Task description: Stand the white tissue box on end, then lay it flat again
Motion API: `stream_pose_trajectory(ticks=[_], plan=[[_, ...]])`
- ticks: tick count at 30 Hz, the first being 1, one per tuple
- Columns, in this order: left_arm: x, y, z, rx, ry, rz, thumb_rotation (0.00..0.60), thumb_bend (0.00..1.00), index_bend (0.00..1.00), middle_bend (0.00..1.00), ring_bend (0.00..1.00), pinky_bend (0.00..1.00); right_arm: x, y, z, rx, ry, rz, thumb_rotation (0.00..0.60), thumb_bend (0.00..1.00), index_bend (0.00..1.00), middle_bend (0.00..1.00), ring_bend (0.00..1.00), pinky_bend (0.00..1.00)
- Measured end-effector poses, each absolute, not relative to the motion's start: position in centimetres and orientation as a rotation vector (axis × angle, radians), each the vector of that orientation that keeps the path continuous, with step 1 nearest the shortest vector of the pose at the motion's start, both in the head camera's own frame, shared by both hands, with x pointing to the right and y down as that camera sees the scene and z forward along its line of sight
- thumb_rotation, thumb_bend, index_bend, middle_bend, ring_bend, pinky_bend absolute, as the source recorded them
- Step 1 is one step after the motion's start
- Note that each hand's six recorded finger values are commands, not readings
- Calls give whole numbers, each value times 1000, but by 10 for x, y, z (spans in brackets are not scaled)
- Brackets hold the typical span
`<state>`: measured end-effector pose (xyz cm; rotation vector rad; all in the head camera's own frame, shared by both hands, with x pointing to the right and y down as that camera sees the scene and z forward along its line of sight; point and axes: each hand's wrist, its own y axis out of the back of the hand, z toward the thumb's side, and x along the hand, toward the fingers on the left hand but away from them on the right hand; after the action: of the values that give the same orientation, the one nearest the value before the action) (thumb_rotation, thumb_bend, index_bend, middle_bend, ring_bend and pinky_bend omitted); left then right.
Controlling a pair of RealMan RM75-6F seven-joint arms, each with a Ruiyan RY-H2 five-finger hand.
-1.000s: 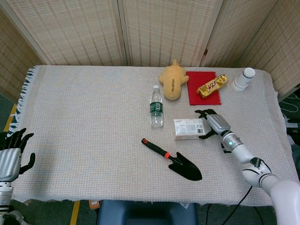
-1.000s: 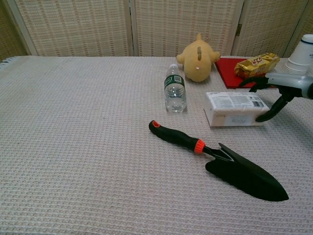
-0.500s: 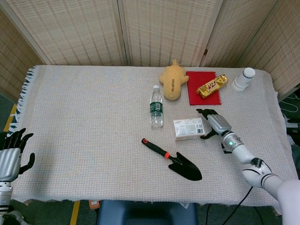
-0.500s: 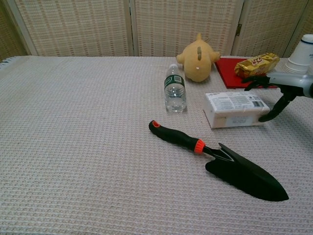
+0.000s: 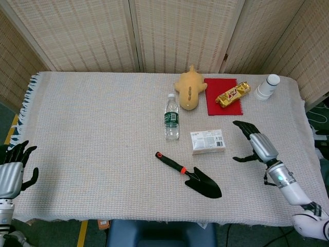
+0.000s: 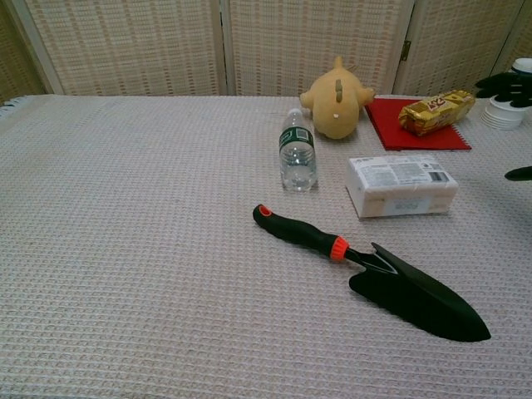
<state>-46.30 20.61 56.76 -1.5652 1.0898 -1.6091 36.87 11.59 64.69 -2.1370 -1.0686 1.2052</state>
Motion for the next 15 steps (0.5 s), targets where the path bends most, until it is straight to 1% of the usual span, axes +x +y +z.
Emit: stream_pose_trajectory(ticks=[3,8,11,15], plan=[[-463,206,569,-1566,1087,-1613,600,485,158,0,0,93,389,140,628,-1995,-1082,1257,600,0,0,37,45,0],[-461,207,571,-1568,1074,-1615,600,485,157,0,0,93,436,190,602,-1754,-1116,1440,600,0,0,37,45,0],[-461,207,572,-1571,1069,-1615,600,485,157,0,0,93,452,199,594,-1702,-1142,1482,600,0,0,37,45,0],[-460,207,574,-1570,1066,-1616,600,485,157,0,0,93,465,201,582,-1660,-1198,1485,600,0,0,37,45,0]])
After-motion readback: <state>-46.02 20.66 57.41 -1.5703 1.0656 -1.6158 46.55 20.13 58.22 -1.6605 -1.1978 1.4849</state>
